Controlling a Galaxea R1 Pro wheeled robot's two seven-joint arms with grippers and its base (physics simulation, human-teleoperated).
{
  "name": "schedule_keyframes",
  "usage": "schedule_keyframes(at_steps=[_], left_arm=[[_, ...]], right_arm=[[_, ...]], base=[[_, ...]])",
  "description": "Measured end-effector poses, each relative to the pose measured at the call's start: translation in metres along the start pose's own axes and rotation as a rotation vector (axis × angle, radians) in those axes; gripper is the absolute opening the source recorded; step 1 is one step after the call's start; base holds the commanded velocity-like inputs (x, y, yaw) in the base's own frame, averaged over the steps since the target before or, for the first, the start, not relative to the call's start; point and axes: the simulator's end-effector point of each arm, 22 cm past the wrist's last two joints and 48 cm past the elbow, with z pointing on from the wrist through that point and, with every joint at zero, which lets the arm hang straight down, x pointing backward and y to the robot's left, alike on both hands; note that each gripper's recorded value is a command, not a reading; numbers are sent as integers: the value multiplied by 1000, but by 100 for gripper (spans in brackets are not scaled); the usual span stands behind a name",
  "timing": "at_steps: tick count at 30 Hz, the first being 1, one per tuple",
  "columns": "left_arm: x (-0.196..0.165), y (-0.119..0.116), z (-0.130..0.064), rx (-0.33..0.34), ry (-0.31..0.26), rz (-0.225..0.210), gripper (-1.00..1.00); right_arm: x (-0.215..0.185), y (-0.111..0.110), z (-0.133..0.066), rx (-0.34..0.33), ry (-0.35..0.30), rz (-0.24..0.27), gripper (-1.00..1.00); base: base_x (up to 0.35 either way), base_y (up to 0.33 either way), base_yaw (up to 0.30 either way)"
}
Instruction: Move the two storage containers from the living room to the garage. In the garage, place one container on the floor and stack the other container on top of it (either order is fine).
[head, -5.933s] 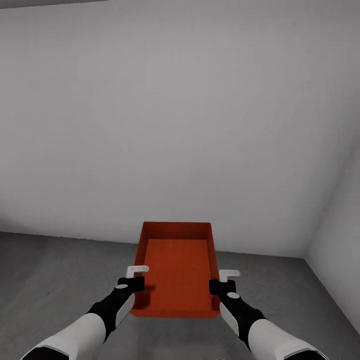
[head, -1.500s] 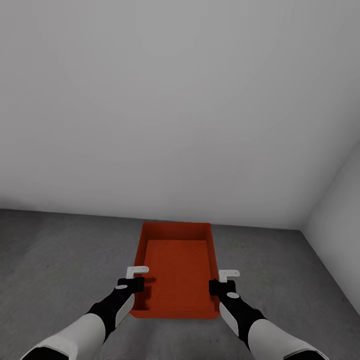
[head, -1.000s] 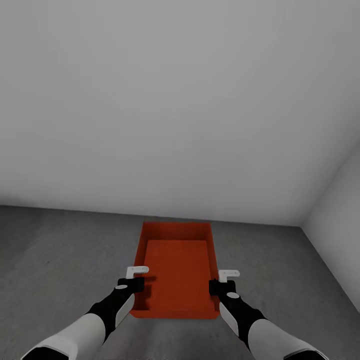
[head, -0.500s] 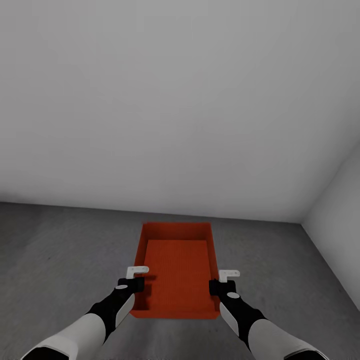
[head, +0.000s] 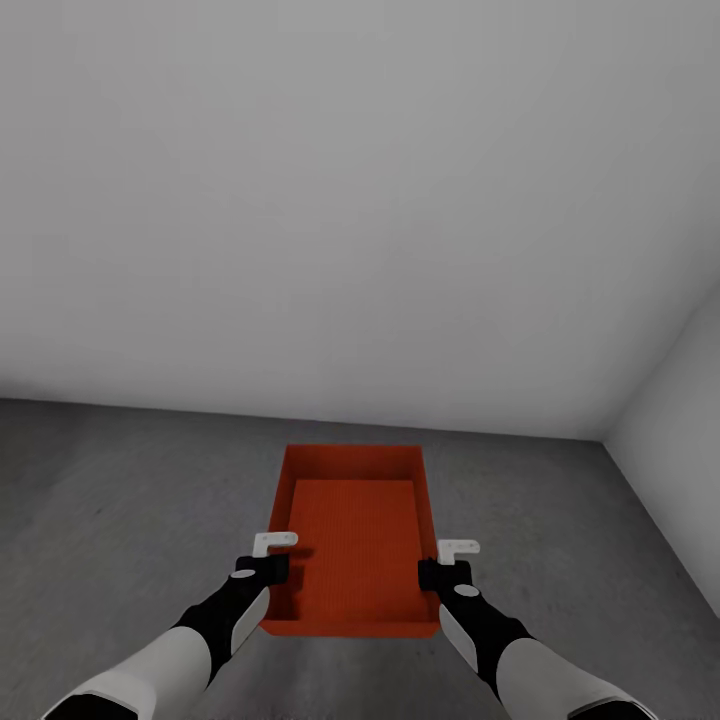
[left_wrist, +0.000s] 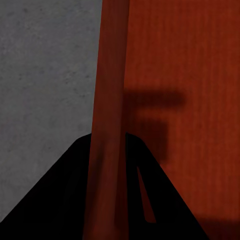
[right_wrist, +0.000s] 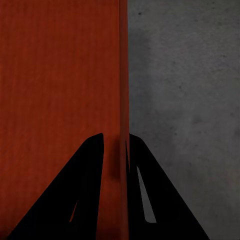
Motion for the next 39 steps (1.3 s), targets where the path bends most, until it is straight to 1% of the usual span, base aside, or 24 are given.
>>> schedule_keyframes(at_steps=[4, 39], left_arm=[[0, 0, 0, 0, 0, 0, -100], [16, -3, 37, 1, -2, 3, -100]], right_arm=[[0, 0, 0, 0, 0, 0, -100], [20, 0, 36, -1, -1, 4, -100]], base=[[0, 0, 0], [0, 0, 0]])
